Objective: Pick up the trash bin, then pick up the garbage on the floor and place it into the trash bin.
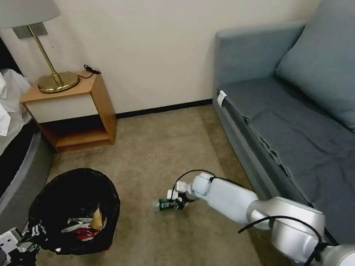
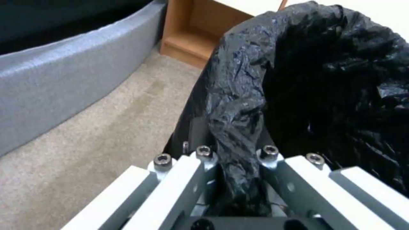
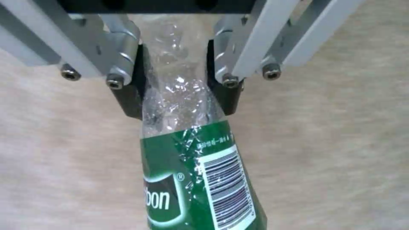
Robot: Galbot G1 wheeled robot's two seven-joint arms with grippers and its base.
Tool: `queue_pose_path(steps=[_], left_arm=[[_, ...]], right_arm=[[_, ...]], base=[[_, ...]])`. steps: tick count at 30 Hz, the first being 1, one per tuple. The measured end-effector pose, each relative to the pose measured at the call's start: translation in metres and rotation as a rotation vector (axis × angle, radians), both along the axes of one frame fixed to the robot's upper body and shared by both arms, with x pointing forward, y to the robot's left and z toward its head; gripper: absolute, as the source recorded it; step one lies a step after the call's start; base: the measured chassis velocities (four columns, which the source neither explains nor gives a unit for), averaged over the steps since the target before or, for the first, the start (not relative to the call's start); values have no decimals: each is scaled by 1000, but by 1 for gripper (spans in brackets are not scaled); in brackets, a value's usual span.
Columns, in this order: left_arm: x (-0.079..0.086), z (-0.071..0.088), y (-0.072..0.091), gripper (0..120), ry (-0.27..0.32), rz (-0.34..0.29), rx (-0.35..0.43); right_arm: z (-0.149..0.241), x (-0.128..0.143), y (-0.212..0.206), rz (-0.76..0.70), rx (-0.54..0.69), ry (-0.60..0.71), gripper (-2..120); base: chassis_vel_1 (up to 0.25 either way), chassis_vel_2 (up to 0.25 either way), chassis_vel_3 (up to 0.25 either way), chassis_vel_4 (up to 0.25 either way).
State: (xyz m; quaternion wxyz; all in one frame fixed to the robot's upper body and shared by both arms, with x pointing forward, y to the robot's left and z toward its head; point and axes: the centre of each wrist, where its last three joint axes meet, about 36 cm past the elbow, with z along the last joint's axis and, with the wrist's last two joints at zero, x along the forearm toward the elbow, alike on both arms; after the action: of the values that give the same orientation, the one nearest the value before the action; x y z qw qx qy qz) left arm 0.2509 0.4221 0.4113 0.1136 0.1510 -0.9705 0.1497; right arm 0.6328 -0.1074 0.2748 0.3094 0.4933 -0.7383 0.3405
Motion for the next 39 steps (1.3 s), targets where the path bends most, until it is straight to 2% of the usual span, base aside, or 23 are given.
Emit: queue_pose_path(steps=[6, 9, 10, 12, 14, 17, 19, 21, 24, 25, 29, 30, 34, 35, 39], left_arm=[[4, -11, -1, 4, 14, -8, -29], [7, -17, -5, 4, 24, -23, -47], [7, -17, -5, 4, 24, -23, -47], [11, -21, -10, 4, 28, -38, -62], [12, -23, -12, 4, 31, -44, -67], [18, -27, -17, 4, 43, -65, -85], [20, -28, -18, 4, 45, -68, -87], [25, -30, -20, 4, 53, -78, -97], [28, -37, -22, 4, 70, -90, -116], [28, -37, -22, 4, 70, -90, -116], [34, -42, -28, 4, 84, -116, -150], [34, -42, -28, 4, 84, -116, -150], [39, -44, -35, 4, 88, -140, -176], [39, -44, -35, 4, 88, -140, -176], [41, -45, -45, 4, 88, -168, -197]], right_arm=[[32, 15, -24, -127, 86, -93, 22], [69, 29, -31, -233, 213, -158, 22], [69, 29, -31, -233, 213, -158, 22], [96, 34, -30, -289, 327, -192, 22], [106, 35, -29, -299, 361, -202, 22], [154, 29, -14, -325, 523, -240, 22], [163, 27, -11, -323, 546, -248, 22], [201, 7, 1, -282, 646, -274, 22], [227, -29, 15, -216, 730, -261, 22], [227, -29, 15, -216, 730, -261, 22], [238, -85, 34, -130, 792, -195, 22], [238, -85, 34, -130, 792, -195, 22], [234, -139, 57, -62, 832, -119, 22], [234, -139, 57, -62, 832, -119, 22], [223, -175, 78, -20, 846, -59, 22]], base=[[0, 0, 0, 0], [0, 0, 0, 0], [0, 0, 0, 0], [0, 0, 0, 0], [0, 0, 0, 0], [0, 0, 0, 0], [0, 0, 0, 0], [0, 0, 0, 0], [0, 0, 0, 0], [0, 0, 0, 0], [0, 0, 0, 0], [0, 0, 0, 0], [0, 0, 0, 0], [0, 0, 0, 0], [0, 0, 0, 0]])
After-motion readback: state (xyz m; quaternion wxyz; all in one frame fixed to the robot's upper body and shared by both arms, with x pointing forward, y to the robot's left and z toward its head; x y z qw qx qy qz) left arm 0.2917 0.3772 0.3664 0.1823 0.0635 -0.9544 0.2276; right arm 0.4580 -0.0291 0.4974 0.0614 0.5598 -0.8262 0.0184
